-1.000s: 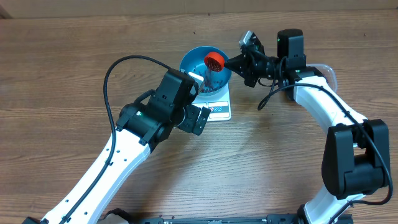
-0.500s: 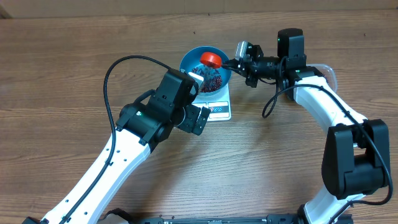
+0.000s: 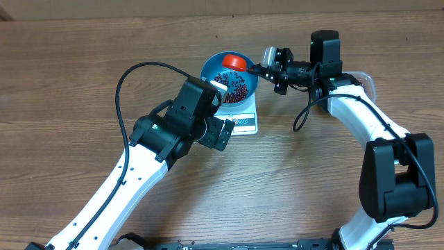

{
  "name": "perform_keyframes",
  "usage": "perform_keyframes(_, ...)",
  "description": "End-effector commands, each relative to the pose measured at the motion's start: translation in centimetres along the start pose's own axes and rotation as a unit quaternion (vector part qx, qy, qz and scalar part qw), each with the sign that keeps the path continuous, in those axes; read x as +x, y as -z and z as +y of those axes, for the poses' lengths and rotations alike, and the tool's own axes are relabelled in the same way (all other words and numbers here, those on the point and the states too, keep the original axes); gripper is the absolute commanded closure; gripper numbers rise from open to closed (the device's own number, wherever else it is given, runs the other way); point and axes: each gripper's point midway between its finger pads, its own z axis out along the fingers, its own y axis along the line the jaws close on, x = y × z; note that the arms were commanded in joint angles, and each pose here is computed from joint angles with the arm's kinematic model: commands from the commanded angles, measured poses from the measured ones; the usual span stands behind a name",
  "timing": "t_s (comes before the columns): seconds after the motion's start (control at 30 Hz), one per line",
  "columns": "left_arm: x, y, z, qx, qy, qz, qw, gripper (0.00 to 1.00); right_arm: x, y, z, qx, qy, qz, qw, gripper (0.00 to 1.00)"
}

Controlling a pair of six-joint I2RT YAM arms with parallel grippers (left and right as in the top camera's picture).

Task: Scoop item into bowl and weigh 150g on scale
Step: 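Tilt the red scoop to pour beans into the teal bowl, then move the empty red scoop back to the bean tub with the right gripper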

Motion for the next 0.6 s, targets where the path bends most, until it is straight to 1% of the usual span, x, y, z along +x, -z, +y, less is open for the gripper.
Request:
perform_keyframes(0.0, -0.3, 0.0, -0.2, 0.003, -0.012, -0.002, 1.0, 0.01, -1.3, 2.0, -2.4, 0.031, -0.107, -0.009, 0.994, 0.96)
perform_keyframes(0.17, -0.3, 0.0, -0.2, 0.003, -0.012, -0.002, 1.0, 0.01, -2.3, 6.6, -5.5, 0.091, -0.251, -0.022, 0.963, 0.96)
perform_keyframes(0.27, -0.3, 0.0, -0.2, 0.003, -0.012, -0.002, 1.0, 0.0, -2.8, 10.3, -7.3, 0.137, -0.324, -0.036, 0.935, 0.96)
perform_keyframes(0.3, -0.3, 0.0, -0.2, 0.003, -0.012, -0.002, 1.0, 0.0, -2.8, 12.5, -8.3, 0.168, -0.353, -0.04, 0.92, 0.96)
perform_keyframes(0.43, -0.3, 0.0, -0.2, 0.003, -0.012, -0.002, 1.0, 0.0, -2.2, 18.1, -9.1, 0.227, -0.381, -0.031, 0.896, 0.96)
perform_keyframes(0.57, -0.3, 0.0, -0.2, 0.003, -0.012, -0.002, 1.0, 0.01, -0.3, 23.3, -8.2, 0.289, -0.439, 0.001, 0.851, 0.96)
